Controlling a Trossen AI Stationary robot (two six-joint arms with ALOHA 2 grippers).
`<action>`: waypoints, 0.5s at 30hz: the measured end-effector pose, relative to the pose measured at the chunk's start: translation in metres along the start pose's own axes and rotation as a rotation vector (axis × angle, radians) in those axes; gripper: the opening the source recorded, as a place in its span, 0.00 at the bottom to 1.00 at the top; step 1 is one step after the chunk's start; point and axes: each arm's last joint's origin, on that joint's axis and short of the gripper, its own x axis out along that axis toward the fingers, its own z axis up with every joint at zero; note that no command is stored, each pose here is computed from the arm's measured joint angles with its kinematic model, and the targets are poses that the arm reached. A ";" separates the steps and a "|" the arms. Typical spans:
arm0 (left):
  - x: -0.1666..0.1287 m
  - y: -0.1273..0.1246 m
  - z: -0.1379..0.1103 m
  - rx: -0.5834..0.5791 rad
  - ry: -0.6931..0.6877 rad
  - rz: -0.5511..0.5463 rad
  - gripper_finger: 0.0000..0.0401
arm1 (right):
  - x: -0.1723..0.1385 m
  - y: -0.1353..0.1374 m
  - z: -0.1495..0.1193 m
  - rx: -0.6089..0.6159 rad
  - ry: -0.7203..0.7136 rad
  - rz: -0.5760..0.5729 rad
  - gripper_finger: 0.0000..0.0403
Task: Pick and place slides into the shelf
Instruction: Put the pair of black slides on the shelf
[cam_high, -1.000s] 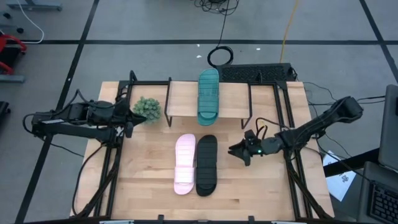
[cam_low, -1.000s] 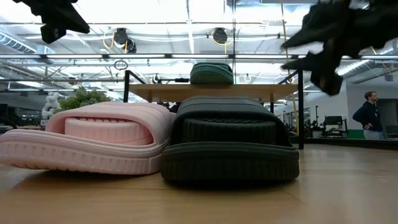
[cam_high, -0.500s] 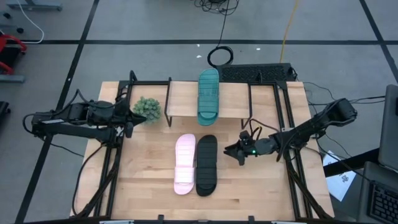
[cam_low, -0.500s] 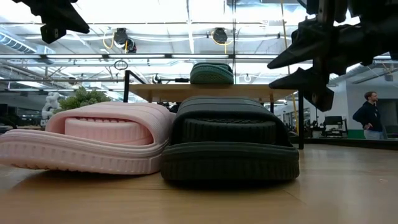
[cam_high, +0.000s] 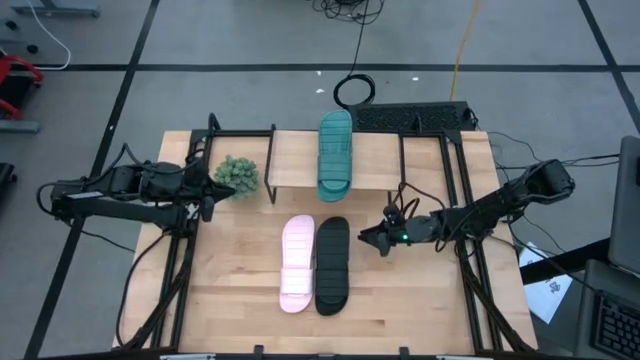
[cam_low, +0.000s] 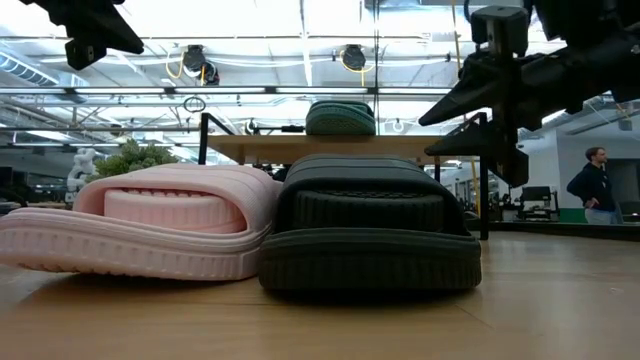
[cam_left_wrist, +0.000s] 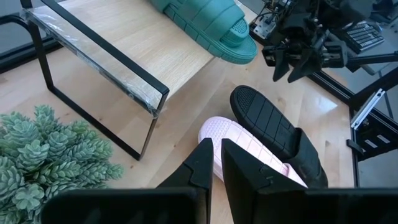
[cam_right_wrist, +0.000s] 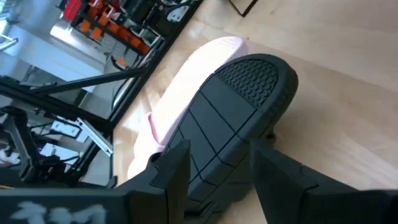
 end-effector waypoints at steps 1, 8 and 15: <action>0.000 0.000 0.000 0.001 0.000 0.000 0.08 | 0.000 -0.001 0.001 0.017 0.012 0.004 0.40; 0.000 0.000 0.000 0.001 0.000 -0.001 0.08 | 0.007 -0.008 -0.001 0.106 0.050 -0.025 0.54; 0.000 0.000 0.000 -0.001 0.001 -0.005 0.08 | 0.022 -0.016 0.002 0.123 -0.011 0.001 0.65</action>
